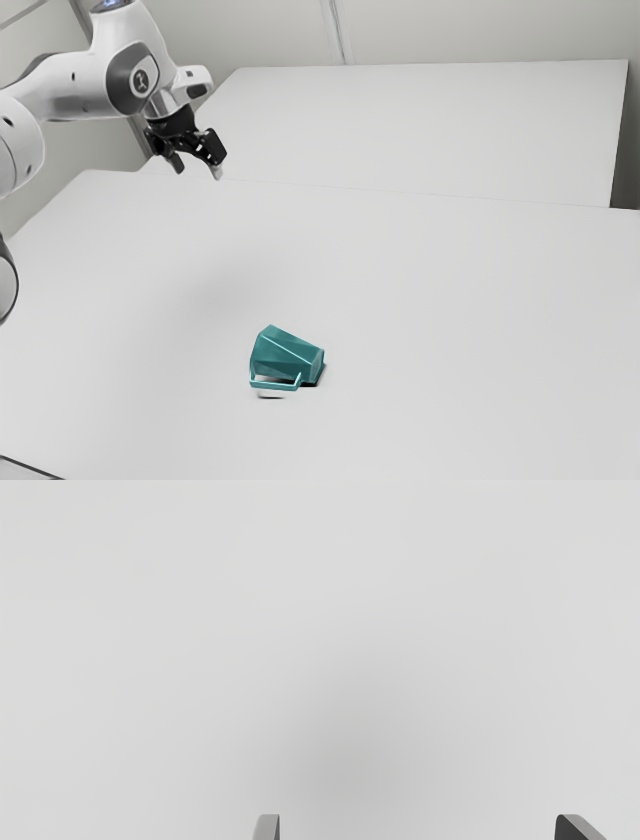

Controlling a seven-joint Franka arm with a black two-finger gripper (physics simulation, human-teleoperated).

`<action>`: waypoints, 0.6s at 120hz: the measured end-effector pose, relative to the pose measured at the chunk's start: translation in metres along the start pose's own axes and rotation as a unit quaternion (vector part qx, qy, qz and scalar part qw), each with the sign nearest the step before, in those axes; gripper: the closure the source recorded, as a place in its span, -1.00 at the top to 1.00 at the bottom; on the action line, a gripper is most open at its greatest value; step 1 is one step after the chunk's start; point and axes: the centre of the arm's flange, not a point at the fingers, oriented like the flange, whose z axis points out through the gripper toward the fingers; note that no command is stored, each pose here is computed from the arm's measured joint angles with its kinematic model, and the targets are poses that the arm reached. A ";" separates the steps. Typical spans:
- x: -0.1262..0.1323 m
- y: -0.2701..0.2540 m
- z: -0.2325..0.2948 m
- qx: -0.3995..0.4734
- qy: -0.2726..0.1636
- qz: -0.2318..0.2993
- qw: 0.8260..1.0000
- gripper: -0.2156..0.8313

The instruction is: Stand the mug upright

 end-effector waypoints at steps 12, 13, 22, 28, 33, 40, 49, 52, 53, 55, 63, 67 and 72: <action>-0.005 0.004 -0.002 -0.012 0.007 -0.001 1.000 0.59; -0.006 0.005 -0.002 -0.014 0.008 -0.001 1.000 0.59; -0.020 0.015 0.003 -0.055 0.004 -0.008 0.998 0.59; -0.034 0.020 0.016 -0.087 -0.009 -0.019 0.996 0.59; -0.051 0.024 0.029 -0.114 -0.024 -0.028 0.993 0.59; -0.078 0.032 0.048 -0.154 -0.044 -0.044 0.986 0.59; -0.117 0.041 0.059 -0.192 -0.059 -0.057 0.978 0.59; -0.131 0.045 0.063 -0.202 -0.064 -0.060 0.976 0.59; -0.136 0.046 0.065 -0.204 -0.066 -0.061 0.975 0.59; -0.144 0.049 0.069 -0.209 -0.070 -0.063 0.973 0.59; -0.166 0.061 0.087 -0.222 -0.087 -0.065 0.969 0.59; -0.176 0.065 0.100 -0.229 -0.098 -0.070 0.966 0.59; -0.186 0.068 0.116 -0.238 -0.112 -0.079 0.962 0.59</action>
